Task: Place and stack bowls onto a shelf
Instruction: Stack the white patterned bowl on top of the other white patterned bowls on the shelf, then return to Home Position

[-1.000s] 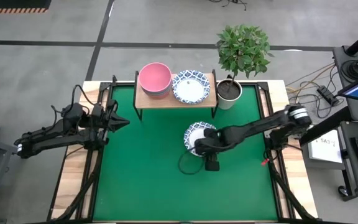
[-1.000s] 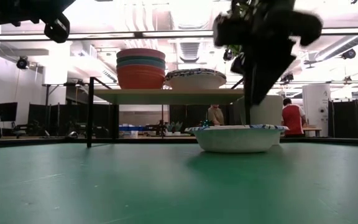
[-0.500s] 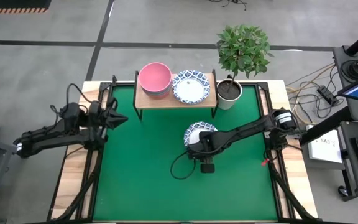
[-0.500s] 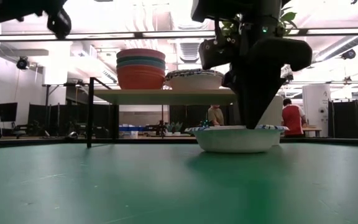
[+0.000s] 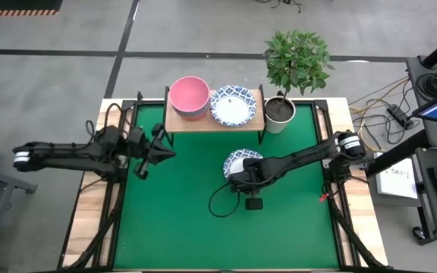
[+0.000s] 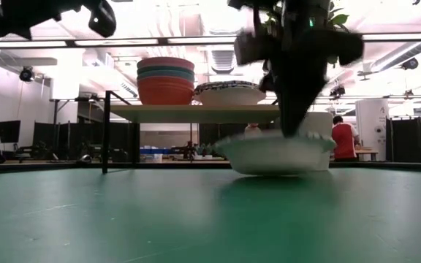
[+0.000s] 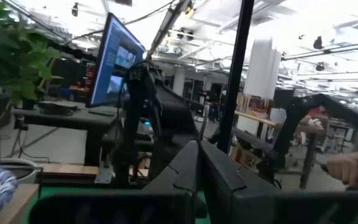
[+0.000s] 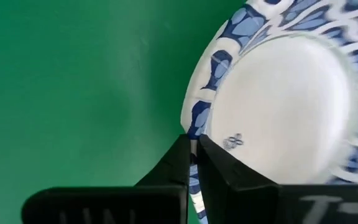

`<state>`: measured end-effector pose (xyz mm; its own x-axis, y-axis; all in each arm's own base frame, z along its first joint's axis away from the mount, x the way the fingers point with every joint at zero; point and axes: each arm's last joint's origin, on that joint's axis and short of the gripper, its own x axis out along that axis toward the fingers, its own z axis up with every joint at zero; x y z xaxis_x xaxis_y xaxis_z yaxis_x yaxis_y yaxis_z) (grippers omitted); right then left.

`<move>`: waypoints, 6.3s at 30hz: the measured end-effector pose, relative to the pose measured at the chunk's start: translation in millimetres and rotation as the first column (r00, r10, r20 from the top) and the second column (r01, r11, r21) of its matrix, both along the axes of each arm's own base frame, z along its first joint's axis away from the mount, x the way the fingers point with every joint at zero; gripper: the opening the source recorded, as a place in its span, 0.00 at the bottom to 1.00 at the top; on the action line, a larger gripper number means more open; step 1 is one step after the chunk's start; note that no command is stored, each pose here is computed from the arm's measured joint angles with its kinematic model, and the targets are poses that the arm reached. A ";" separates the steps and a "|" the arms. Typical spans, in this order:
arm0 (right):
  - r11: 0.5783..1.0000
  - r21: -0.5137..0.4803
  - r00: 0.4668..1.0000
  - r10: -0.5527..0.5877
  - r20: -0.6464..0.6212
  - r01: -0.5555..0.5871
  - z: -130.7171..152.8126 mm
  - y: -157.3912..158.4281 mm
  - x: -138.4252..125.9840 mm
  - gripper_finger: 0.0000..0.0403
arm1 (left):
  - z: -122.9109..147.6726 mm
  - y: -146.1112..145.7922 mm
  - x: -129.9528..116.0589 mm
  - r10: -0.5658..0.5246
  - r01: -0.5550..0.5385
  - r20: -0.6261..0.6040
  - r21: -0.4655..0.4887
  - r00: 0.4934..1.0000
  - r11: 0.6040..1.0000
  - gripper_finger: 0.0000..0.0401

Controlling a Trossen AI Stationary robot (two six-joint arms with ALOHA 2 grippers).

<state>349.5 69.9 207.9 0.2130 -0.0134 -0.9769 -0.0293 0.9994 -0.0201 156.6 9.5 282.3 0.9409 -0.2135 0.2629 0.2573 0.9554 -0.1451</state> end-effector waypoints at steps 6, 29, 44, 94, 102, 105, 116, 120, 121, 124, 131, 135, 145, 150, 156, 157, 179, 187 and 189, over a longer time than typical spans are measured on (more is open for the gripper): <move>0.998 -0.060 0.992 0.037 0.117 -0.030 57.9 10.1 -1.9 0.02 | 11.5 -4.9 11.0 -0.026 0.027 -0.002 0.038 1.000 0.999 0.00; 0.905 -0.422 0.944 0.175 0.279 -0.043 193.2 -27.3 -14.1 0.02 | 29.1 -13.0 10.0 -0.060 0.062 -0.019 0.088 0.998 0.994 0.00; 0.877 -0.479 0.990 0.085 0.109 -0.022 163.1 -127.9 8.8 0.02 | 29.8 -13.0 9.4 -0.060 0.061 -0.014 0.088 0.998 0.994 0.00; 0.988 -0.134 0.572 0.156 0.805 -0.081 48.8 -51.4 -108.6 0.02 | -29.7 -29.6 -8.5 -0.127 0.174 -0.229 0.196 0.965 0.965 0.00; 0.985 -0.156 0.490 0.173 0.855 -0.074 29.4 -55.0 -141.3 0.02 | -31.8 -21.3 -31.0 -0.072 0.101 -0.140 0.213 0.987 0.972 0.00; 0.985 -0.165 0.477 0.173 0.862 -0.058 25.3 -59.0 -150.8 0.02 | -35.8 -17.0 -37.3 -0.027 0.051 -0.114 0.213 0.993 0.976 0.00; 0.988 -0.141 0.351 0.151 0.924 -0.054 8.4 -73.1 -176.3 0.02 | -62.5 -7.7 -58.8 0.065 -0.057 -0.053 0.138 0.996 0.989 0.00; 0.991 -0.124 0.325 0.132 0.936 -0.044 -2.9 -75.0 -184.2 0.02 | -72.3 -8.2 -64.9 0.057 -0.054 -0.030 0.107 0.998 0.993 0.00; 0.992 -0.116 0.316 0.125 0.940 -0.046 -5.0 -74.9 -186.0 0.02 | -75.1 -8.4 -66.0 0.057 -0.054 -0.025 0.106 0.998 0.993 0.00; 0.992 -0.110 0.290 0.124 0.949 -0.063 -12.5 -74.1 -192.4 0.02 | -82.2 -8.4 -66.4 0.054 -0.052 -0.011 0.099 0.999 0.994 0.00; 0.990 -0.115 0.242 0.132 0.961 -0.083 -21.8 -72.8 -207.3 0.02 | -93.8 -7.8 -62.8 0.061 -0.059 -0.021 0.085 0.998 0.995 0.00; 0.987 -0.114 0.201 0.135 0.970 -0.116 -25.2 -71.4 -215.1 0.02 | -92.5 -7.9 -63.3 0.067 -0.066 0.001 0.109 0.998 0.992 0.00; 0.971 -0.023 0.120 0.053 0.991 -0.240 -29.8 -67.1 -231.4 0.02 | -91.7 -8.5 -63.6 0.057 -0.060 0.021 0.155 0.998 0.986 0.00; 0.961 -0.048 0.104 0.079 0.991 -0.272 -29.0 -66.0 -232.5 0.02 | -93.1 -8.4 -62.9 0.044 -0.043 -0.009 0.101 0.999 0.994 0.00; 0.956 -0.146 0.105 0.177 0.978 -0.253 -31.7 -66.5 -230.6 0.02 | -97.6 -8.2 -60.7 0.040 -0.035 -0.063 0.083 0.997 0.996 0.00; 0.954 -0.161 0.105 0.192 0.976 -0.252 -32.1 -66.4 -230.4 0.02 | -97.8 -8.2 -60.4 0.040 -0.034 -0.067 0.083 0.997 0.996 0.00; 0.798 0.588 0.448 -0.480 0.754 -0.134 -52.1 -66.4 -238.0 0.02 | -100.3 -7.9 -58.1 0.040 -0.032 -0.097 0.081 0.994 0.996 0.00; 0.513 0.859 0.476 -0.759 0.445 0.014 -55.2 -66.9 -238.1 0.02 | -100.4 -7.9 -57.9 0.040 -0.032 -0.099 0.081 0.994 0.996 0.00; 0.519 0.855 0.448 -0.763 0.466 -0.004 -52.3 -66.7 -238.5 0.02 | -100.4 -7.9 -58.0 0.040 -0.032 -0.099 0.081 0.994 0.996 0.00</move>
